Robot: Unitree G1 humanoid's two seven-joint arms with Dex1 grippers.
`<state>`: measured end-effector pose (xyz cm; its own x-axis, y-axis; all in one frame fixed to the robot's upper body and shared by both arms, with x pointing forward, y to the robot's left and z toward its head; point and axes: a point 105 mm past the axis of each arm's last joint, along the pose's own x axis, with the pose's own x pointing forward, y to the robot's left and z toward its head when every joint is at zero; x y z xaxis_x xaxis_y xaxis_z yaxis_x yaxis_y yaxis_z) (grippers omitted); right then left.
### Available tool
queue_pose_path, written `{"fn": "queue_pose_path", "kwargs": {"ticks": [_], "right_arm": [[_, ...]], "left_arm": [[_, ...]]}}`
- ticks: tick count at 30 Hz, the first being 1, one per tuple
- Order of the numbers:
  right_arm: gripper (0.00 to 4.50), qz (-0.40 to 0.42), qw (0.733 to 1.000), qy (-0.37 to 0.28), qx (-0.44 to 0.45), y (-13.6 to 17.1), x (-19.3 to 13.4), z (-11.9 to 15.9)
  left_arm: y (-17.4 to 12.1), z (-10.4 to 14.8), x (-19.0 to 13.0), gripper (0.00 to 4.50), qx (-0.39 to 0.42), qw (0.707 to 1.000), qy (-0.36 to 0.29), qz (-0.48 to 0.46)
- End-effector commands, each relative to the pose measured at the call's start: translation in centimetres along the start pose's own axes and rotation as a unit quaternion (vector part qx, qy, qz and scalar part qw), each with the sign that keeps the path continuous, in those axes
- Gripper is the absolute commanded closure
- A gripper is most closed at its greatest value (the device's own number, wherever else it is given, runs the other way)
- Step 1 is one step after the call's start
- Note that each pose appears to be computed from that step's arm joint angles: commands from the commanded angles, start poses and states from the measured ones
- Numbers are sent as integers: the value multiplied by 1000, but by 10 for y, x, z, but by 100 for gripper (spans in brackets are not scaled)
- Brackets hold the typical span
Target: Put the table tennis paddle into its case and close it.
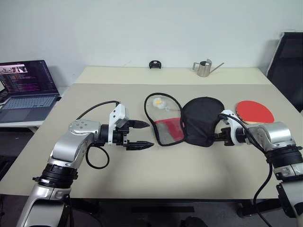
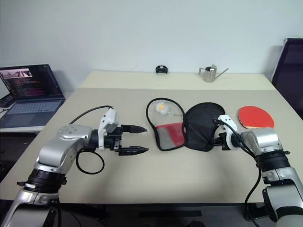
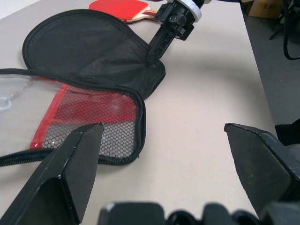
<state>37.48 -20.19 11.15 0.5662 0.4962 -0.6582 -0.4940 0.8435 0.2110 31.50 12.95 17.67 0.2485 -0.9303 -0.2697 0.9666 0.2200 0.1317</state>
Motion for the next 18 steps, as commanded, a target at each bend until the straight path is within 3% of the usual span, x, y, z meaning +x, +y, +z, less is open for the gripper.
{"fn": "queue_pose_path", "kwargs": {"ticks": [1, 9, 18], "right_arm": [[359, -27, 999, -20, -17, -12, -10, 15], [82, -61, 997, -32, -37, -30, -20, 23], [82, -90, 993, -54, -48, -42, -25, 29]], "left_arm": [[-1, 12, 1, 0, 25, 1000, -11, -5], [1, 12, 4, 0, 26, 1000, -12, -8], [3, 12, 7, 0, 27, 999, -16, -10]]}}
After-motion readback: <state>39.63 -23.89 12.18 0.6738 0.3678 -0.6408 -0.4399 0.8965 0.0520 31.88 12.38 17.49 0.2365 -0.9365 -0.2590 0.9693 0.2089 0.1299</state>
